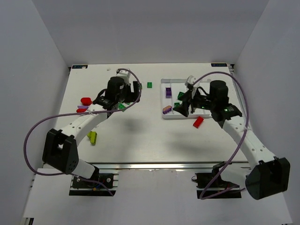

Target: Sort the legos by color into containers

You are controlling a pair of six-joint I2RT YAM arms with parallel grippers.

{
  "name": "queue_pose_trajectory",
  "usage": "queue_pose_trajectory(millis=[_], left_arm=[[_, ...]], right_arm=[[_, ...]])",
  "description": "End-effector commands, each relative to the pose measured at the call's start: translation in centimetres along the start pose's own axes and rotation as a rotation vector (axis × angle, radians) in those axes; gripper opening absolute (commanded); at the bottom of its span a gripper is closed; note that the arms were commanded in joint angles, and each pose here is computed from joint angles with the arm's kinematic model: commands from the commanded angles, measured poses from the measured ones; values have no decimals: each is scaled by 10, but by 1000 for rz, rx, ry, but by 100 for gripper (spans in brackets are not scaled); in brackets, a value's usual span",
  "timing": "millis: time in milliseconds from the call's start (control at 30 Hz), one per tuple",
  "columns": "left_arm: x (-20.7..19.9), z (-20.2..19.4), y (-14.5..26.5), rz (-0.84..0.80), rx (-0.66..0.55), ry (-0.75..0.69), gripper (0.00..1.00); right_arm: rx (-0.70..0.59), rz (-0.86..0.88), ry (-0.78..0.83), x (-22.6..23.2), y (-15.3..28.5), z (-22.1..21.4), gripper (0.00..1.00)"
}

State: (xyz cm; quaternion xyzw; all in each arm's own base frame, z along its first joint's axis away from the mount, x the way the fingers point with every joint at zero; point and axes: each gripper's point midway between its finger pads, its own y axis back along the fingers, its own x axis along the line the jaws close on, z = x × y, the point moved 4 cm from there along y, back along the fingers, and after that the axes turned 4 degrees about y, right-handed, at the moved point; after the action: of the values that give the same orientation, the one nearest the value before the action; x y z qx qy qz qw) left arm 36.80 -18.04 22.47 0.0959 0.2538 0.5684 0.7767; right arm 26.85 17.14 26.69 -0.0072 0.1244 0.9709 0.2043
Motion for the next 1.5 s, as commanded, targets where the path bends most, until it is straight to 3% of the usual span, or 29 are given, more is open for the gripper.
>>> queue_pose_trajectory(millis=[0,100,133,233,767,1000,1167,1200,1300,1400,1467], left_arm=[[14,-28,-7,30,84,9,93],[39,-31,-12,104,116,2,89],[40,-31,-13,102,109,-10,88],[48,-44,-15,111,162,-61,83],[69,-55,-19,204,186,-132,83],[77,-57,-17,284,249,-137,71],[92,-49,10,456,195,-50,73],[93,-50,14,478,183,10,81],[107,-67,35,539,187,187,94],[119,-86,57,582,179,328,95],[137,-94,78,699,152,355,95]], right_arm=[[152,-104,41,-15,-17,-16,68],[225,-74,40,-14,-23,-34,52],[247,-81,48,-15,-22,-39,42],[285,-74,85,-12,-18,-55,34],[219,-190,191,-16,-5,-42,37],[207,-202,192,-17,-4,-39,37],[203,-197,186,-16,-5,-37,37],[199,-198,187,-15,-4,-36,37],[184,-204,194,-15,-2,-31,38],[174,-204,202,-13,0,-28,39],[164,-209,208,-12,2,-25,39]])
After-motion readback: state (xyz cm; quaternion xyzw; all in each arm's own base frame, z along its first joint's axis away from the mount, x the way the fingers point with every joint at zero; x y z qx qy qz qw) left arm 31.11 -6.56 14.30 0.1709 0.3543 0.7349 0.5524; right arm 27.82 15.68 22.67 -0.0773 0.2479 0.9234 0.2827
